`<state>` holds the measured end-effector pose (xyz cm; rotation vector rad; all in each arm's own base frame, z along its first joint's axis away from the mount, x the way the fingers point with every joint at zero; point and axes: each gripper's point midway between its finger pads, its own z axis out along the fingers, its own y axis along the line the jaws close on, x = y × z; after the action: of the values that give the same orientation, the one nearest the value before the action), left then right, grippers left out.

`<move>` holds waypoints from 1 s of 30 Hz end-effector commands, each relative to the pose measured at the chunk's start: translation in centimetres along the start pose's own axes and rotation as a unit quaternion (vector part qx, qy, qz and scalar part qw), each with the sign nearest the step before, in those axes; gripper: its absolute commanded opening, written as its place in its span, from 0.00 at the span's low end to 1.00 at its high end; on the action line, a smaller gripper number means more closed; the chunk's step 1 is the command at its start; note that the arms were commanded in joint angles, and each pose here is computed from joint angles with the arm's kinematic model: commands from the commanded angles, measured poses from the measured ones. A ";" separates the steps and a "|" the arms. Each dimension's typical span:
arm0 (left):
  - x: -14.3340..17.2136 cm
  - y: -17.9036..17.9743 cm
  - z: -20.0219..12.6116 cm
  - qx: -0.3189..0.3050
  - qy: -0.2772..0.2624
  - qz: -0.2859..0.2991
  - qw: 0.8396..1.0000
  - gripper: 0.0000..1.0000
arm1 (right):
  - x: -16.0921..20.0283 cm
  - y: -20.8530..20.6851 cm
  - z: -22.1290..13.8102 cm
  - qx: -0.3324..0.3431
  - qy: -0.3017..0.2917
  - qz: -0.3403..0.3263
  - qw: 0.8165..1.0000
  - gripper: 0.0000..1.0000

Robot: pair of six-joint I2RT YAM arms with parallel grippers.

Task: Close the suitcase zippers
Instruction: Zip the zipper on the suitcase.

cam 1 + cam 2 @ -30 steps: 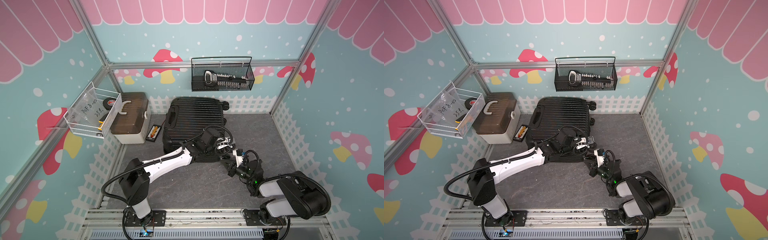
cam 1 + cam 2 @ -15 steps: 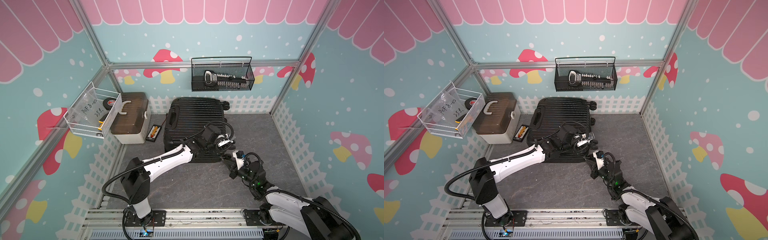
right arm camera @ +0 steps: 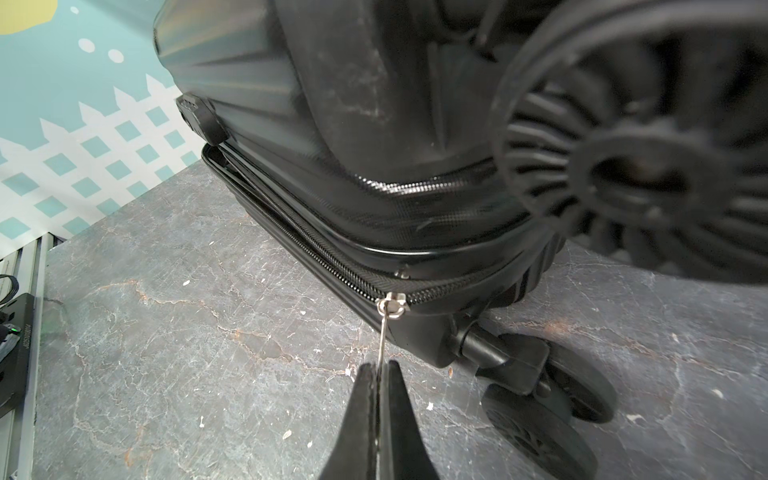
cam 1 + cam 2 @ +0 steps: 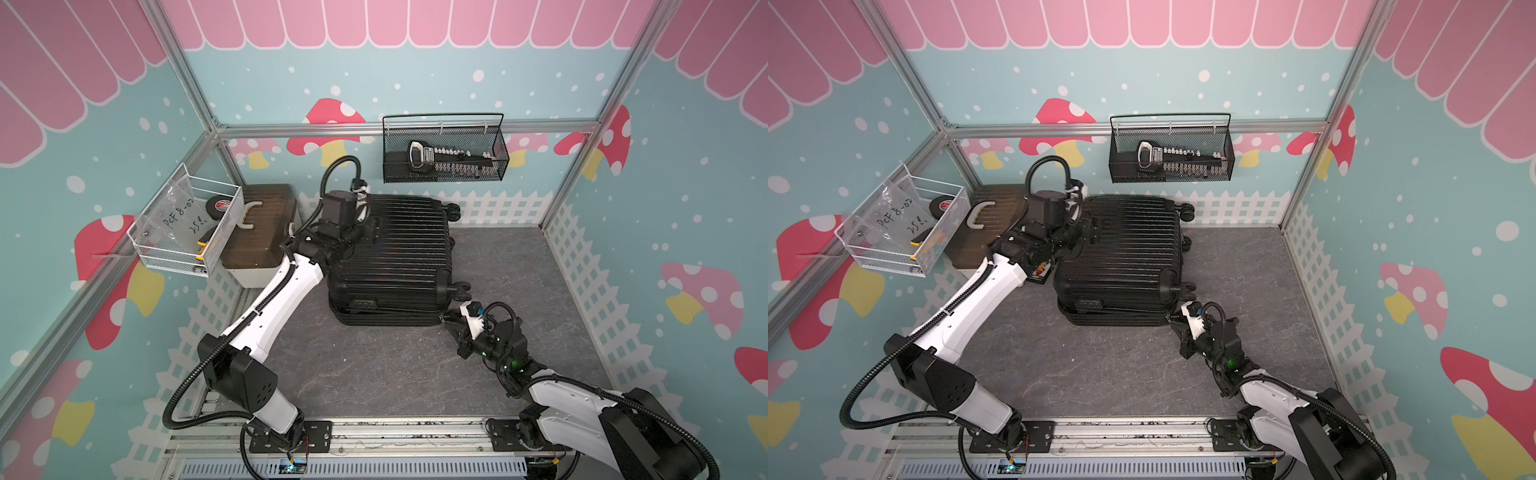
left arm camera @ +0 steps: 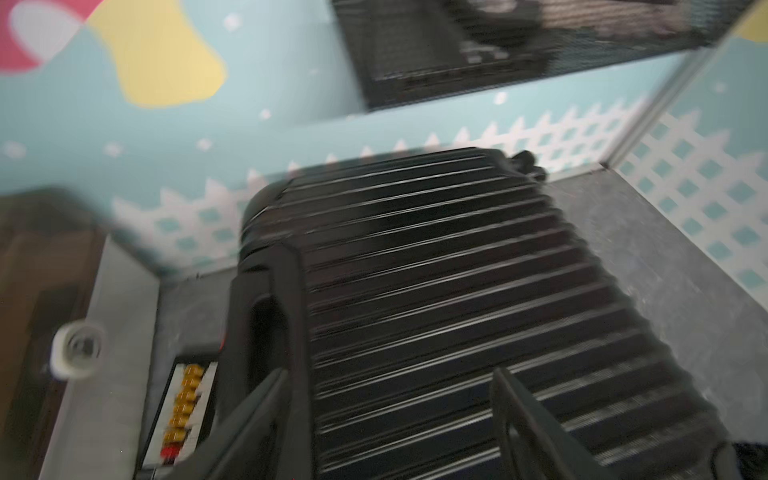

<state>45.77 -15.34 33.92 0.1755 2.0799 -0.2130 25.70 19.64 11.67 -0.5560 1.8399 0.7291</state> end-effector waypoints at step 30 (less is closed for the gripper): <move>8.8 6.8 7.3 -0.017 0.176 -0.251 0.952 0.27 | 1.1 0.9 1.0 -0.016 0.042 -0.023 0.999 0.00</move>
<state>49.59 -8.27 20.22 -0.1795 2.5203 -0.3210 25.80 20.20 10.83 -0.6010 1.8768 0.7097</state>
